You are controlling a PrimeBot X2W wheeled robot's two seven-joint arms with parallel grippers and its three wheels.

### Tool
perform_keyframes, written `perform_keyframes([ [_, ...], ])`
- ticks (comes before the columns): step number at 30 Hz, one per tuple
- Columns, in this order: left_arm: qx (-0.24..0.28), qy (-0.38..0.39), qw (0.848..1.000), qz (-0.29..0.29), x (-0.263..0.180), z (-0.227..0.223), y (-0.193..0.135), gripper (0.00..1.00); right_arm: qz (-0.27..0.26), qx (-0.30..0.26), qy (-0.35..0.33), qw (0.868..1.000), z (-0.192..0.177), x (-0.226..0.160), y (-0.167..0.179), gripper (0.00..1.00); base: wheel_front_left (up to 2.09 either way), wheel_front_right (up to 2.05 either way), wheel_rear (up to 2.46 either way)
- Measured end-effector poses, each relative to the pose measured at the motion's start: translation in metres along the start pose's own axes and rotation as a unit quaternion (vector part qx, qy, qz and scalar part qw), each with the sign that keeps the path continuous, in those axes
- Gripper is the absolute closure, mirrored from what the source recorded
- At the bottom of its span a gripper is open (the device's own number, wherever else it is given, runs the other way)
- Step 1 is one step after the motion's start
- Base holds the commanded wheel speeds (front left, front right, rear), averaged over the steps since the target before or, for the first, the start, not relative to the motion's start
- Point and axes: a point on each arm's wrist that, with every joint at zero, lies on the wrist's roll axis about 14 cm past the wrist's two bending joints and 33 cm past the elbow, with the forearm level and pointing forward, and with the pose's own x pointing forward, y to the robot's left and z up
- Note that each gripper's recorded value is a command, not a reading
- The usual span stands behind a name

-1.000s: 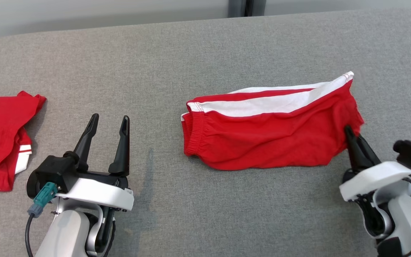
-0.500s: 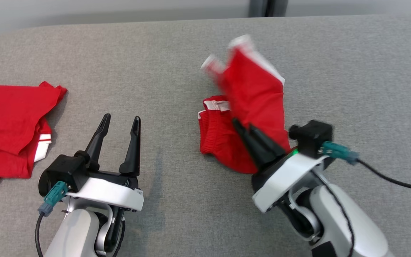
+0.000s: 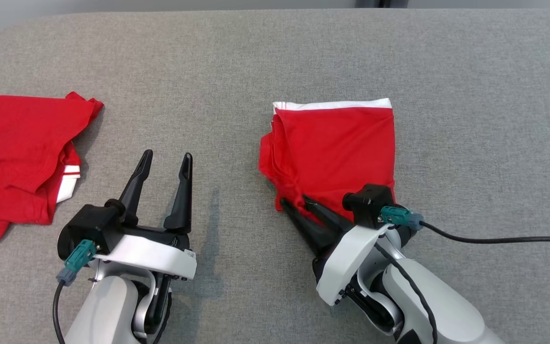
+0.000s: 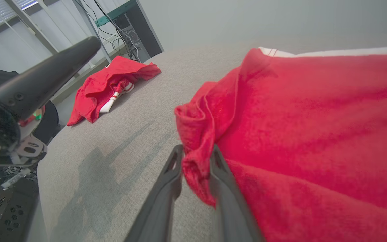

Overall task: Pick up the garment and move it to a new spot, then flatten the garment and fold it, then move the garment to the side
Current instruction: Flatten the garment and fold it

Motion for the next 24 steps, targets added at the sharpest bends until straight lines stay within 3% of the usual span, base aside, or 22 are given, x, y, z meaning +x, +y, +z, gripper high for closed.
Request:
perform_keyframes([
  [8,0.001,-0.003,1.0,-0.004,0.001,0.002,-0.002,0.0,0.01,-0.012,-0.044,0.999,0.016,-0.01,0.011,0.0,0.0,0.0,0.0],
  [14,0.012,-0.007,1.0,-0.004,-0.001,0.008,-0.001,0.0,-0.037,-0.026,-0.131,0.99,0.058,-0.041,-0.012,0.0,0.0,0.0,0.0],
  [16,0.019,-0.014,1.0,-0.003,-0.003,0.015,0.0,0.0,-0.089,-0.041,-0.18,0.979,0.085,-0.067,-0.038,0.0,0.0,0.0,0.0],
  [24,0.033,-0.029,0.999,0.0,-0.017,0.034,0.001,0.0,-0.235,-0.084,-0.238,0.939,0.122,-0.148,-0.096,0.0,0.0,0.0,0.0],
])
